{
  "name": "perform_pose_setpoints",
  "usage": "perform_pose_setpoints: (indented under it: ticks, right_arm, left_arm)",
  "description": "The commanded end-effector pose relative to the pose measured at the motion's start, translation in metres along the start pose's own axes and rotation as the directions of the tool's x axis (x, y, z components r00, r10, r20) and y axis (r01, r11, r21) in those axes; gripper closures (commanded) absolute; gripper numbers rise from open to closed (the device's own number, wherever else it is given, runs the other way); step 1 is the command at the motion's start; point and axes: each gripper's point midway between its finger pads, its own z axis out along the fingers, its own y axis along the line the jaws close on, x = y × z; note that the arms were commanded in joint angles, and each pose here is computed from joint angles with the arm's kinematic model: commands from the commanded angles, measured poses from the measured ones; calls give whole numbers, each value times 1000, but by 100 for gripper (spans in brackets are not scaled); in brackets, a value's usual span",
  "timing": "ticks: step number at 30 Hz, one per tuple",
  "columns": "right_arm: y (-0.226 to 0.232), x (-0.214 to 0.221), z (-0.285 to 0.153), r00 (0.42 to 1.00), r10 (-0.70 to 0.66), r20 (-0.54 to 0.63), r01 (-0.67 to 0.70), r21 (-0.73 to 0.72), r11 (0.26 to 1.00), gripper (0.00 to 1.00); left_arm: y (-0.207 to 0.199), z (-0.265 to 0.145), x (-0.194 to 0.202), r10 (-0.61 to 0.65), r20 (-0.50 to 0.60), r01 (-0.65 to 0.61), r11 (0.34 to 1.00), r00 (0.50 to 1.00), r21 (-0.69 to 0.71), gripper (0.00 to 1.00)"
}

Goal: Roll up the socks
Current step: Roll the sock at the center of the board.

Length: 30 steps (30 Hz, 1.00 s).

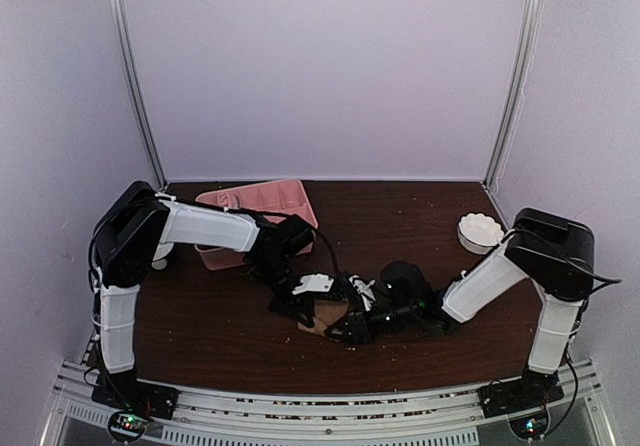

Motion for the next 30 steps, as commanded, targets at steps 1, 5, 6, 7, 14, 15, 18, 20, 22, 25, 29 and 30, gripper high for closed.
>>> perform_pose_setpoints:
  ticks: [1, 5, 6, 7, 14, 15, 18, 20, 22, 25, 29, 30]
  right_arm:
    - [-49, 60, -29, 991, 45, -122, -8, 290, 957, 43]
    - [-39, 37, -53, 996, -82, -28, 87, 358, 930, 0]
    - [-38, 35, -58, 992, -123, -19, 121, 382, 916, 0]
    - [-36, 33, -63, 988, -153, -5, 142, 406, 903, 0]
    - [-56, 1, -115, 968, -224, 112, 89, 681, 727, 0]
    - [-54, -1, -122, 960, -229, 159, 64, 674, 736, 0]
    - [-49, -12, -141, 919, -226, 322, -34, 639, 768, 0]
    - [-41, -15, -139, 916, -292, 276, 49, 644, 763, 0]
    - [-27, -11, -129, 899, -400, 180, 197, 648, 736, 0]
    - [-1, 8, -111, 822, -569, 16, 430, 637, 639, 0]
    - [31, 24, -82, 743, -661, -102, 590, 566, 576, 8]
    - [40, 27, -73, 725, -678, -123, 621, 543, 566, 10]
  left_arm:
    - [-29, 16, 26, -172, -105, 188, 968, 980, 168, 100]
    - [-39, 21, 35, -254, -157, 284, 934, 954, 215, 100]
    - [-40, 21, 37, -270, -169, 303, 927, 948, 219, 100]
    - [-42, 22, 39, -281, -177, 317, 921, 943, 227, 100]
    - [-45, 24, 48, -338, -238, 390, 894, 910, 221, 100]
    - [-46, 24, 48, -346, -244, 399, 889, 906, 223, 100]
    - [-44, 24, 49, -375, -257, 429, 880, 891, 204, 100]
    - [-41, 25, 50, -395, -270, 451, 871, 878, 193, 100]
    - [-41, 29, 52, -417, -292, 482, 852, 861, 205, 100]
    - [-41, 32, 52, -436, -304, 508, 833, 847, 220, 100]
    - [-41, 36, 52, -472, -319, 552, 798, 822, 242, 100]
    - [-41, 37, 51, -479, -321, 561, 789, 817, 251, 100]
